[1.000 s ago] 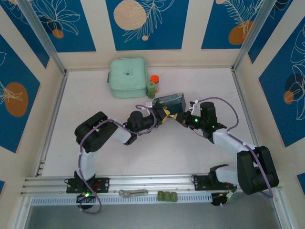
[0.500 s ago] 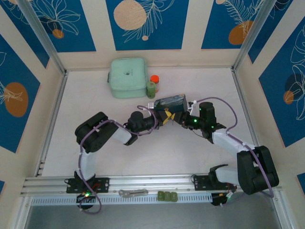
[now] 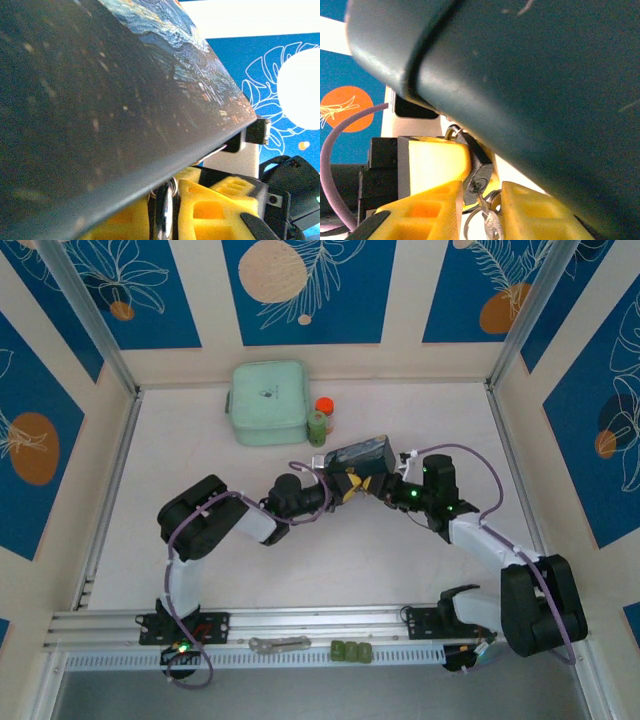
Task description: Unlock a padlock with a key
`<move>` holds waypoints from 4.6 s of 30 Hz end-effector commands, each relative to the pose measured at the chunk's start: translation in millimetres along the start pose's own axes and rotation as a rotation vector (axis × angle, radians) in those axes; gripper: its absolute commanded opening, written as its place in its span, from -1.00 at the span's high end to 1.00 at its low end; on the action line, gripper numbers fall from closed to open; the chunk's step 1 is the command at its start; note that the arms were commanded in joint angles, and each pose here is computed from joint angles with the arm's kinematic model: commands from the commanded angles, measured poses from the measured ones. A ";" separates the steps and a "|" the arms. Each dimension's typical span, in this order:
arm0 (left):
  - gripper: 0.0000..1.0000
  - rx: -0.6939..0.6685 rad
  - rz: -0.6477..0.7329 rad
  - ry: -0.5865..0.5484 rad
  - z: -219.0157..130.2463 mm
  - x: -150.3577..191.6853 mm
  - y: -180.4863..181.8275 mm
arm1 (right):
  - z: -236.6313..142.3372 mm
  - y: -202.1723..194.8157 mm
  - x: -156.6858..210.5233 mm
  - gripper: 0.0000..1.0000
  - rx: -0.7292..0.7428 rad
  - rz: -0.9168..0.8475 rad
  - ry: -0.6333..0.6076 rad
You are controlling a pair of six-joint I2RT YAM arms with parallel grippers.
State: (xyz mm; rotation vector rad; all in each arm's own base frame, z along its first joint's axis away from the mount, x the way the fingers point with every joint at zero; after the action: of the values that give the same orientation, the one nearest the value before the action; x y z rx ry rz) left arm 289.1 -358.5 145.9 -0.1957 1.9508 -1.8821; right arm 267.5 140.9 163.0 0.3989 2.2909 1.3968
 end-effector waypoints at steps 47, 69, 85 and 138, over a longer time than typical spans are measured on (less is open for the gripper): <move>1.00 0.089 0.024 0.212 16.8 40.7 -50.0 | 46.2 39.5 -7.4 1.00 -0.057 -0.215 -0.149; 1.00 -0.109 0.026 0.102 7.2 3.9 -11.8 | -27.3 24.4 12.6 0.14 0.220 -0.334 -0.069; 1.00 -0.192 0.022 0.139 -1.7 -9.0 -9.5 | 0.2 7.9 38.2 0.10 0.655 -0.650 0.214; 1.00 -0.084 -0.032 0.266 -16.3 2.3 -34.7 | 56.6 24.0 37.7 1.00 0.623 -1.033 0.188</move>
State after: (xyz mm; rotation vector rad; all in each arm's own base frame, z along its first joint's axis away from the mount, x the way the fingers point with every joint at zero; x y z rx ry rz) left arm 293.5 -338.3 129.8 -0.2520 2.3273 -1.7534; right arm 258.1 208.8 139.3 -0.7803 2.3861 -0.0388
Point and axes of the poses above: each hand's point on the last joint's axis, 136 mm out from that joint toward the fingers, its own z axis out along the fingers, its own y axis along the line the jaws close on, x = y × z, the point moved 5 cm from there along -z, back along the fingers, and after that the axes turned 8 degrees about z, right-handed, at the moved point
